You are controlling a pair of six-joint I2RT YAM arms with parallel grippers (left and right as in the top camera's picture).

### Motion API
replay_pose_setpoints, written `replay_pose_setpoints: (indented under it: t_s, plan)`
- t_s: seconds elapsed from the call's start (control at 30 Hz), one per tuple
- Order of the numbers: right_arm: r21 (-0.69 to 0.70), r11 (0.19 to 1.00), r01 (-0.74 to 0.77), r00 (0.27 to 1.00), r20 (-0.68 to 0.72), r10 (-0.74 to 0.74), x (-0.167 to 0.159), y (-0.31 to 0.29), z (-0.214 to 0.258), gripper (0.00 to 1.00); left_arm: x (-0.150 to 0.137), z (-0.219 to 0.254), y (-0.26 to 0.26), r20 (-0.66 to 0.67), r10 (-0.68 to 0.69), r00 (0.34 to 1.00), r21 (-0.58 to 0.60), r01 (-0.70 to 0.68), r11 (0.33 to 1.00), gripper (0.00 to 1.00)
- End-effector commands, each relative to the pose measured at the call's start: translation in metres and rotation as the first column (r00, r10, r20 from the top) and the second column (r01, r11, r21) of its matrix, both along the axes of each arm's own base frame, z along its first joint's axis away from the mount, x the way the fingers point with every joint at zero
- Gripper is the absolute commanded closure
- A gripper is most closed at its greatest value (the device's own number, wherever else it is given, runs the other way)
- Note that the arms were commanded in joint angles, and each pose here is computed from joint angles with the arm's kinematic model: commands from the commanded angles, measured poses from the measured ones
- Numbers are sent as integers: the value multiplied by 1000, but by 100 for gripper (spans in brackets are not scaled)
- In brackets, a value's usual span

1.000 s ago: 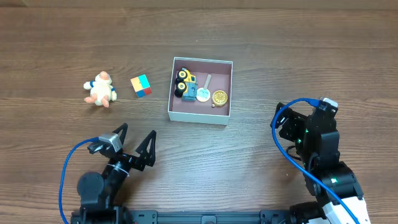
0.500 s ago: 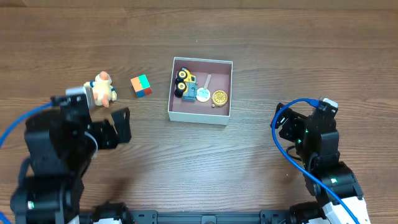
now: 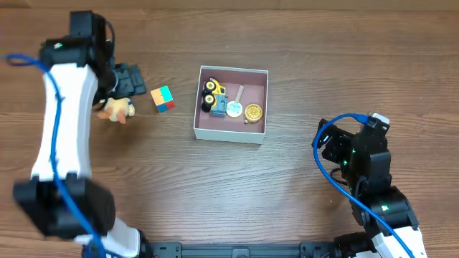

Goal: Pack container
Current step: 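Reach the left gripper to the plush duck and grasp it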

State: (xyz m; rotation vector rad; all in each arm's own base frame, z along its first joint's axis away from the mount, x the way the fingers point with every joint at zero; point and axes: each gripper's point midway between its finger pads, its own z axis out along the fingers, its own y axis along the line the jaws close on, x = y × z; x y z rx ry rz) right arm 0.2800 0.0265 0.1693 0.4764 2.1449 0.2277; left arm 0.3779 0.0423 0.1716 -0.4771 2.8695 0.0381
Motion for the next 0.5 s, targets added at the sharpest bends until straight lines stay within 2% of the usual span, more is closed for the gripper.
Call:
replay_pose_setpoints:
  t_s: [0.0,0.07,0.23,0.33,0.47]
  plan:
    - [2,1000,18,1000,16,-18,1,-3,4,0,22,-16,16,16,47,999,17,-47,999,0]
    - [2,1000,18,1000,16,-18,1,-3,4,0,21,-32,30,-27,87,996,15,-87,996,0]
    - [2,1000,18,1000,16,-18,1,-3,4,0,9,-62,87,-114,185,976,116,-171,978,0]
    - [2,1000,18,1000,16,-18,1,-3,4,0,6,-76,101,-149,165,975,111,-149,983,0]
    - [2,1000,18,1000,16,-18,1,-3,4,0,14,-95,86,-180,69,981,51,-61,997,0]
